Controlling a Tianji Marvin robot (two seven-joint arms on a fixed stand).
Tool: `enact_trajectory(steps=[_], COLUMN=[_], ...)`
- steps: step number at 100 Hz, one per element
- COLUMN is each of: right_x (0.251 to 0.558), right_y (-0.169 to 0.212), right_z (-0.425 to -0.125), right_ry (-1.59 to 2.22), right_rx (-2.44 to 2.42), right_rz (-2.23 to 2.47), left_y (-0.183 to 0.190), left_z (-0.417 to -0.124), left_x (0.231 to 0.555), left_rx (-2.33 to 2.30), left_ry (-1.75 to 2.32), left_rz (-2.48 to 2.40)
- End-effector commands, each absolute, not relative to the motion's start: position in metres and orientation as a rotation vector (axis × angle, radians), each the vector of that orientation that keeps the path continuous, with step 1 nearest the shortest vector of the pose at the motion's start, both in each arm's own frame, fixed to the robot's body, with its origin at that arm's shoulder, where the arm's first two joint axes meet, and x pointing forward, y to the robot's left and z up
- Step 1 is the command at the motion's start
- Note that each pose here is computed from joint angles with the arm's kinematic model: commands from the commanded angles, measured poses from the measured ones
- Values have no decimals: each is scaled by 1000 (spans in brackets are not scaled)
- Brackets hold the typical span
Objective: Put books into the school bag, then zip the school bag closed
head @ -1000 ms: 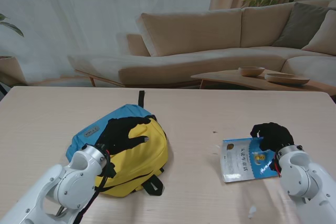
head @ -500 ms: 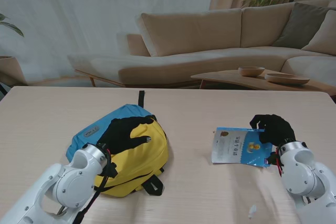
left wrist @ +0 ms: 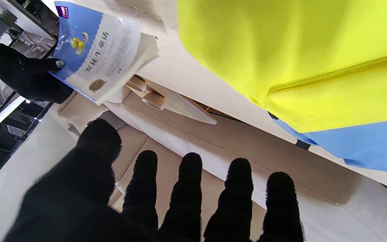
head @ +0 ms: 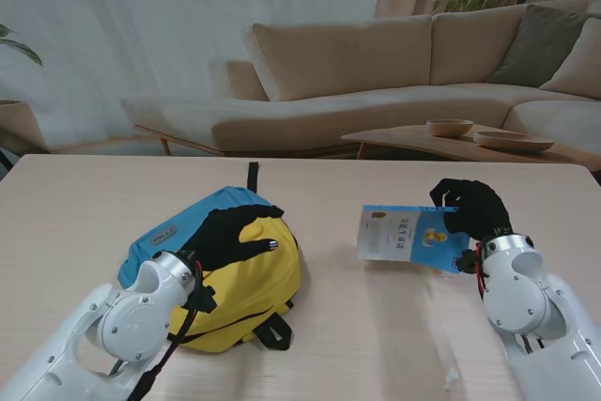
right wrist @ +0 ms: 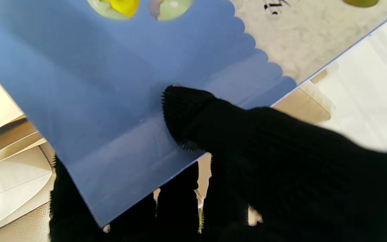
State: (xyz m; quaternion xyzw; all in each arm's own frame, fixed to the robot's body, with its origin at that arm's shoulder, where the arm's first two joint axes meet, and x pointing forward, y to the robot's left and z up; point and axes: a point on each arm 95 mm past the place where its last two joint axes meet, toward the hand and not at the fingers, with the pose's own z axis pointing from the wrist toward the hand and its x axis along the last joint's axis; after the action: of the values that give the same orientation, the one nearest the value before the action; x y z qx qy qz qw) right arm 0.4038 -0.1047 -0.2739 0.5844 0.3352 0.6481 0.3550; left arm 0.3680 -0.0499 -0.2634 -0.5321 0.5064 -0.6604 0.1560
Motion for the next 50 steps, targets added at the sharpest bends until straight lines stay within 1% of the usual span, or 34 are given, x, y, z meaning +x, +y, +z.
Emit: enact_trajectory(steps=[1,24,50], right_x=[407,413,412], right_y=[-86,-61,-40], right_z=[-262,-255,-245], right_ry=[845,790,752], right_rx=[1503,1532,1559], right_rz=[1736,1794,1872], left_y=[-55,-60,-68], left_z=[-263,-267,-265], left_x=[369,378,386], left_rx=[-1525,-1551,-1563], left_ry=[1473,1495,1484], left_rz=[-1904,-1912,-1949])
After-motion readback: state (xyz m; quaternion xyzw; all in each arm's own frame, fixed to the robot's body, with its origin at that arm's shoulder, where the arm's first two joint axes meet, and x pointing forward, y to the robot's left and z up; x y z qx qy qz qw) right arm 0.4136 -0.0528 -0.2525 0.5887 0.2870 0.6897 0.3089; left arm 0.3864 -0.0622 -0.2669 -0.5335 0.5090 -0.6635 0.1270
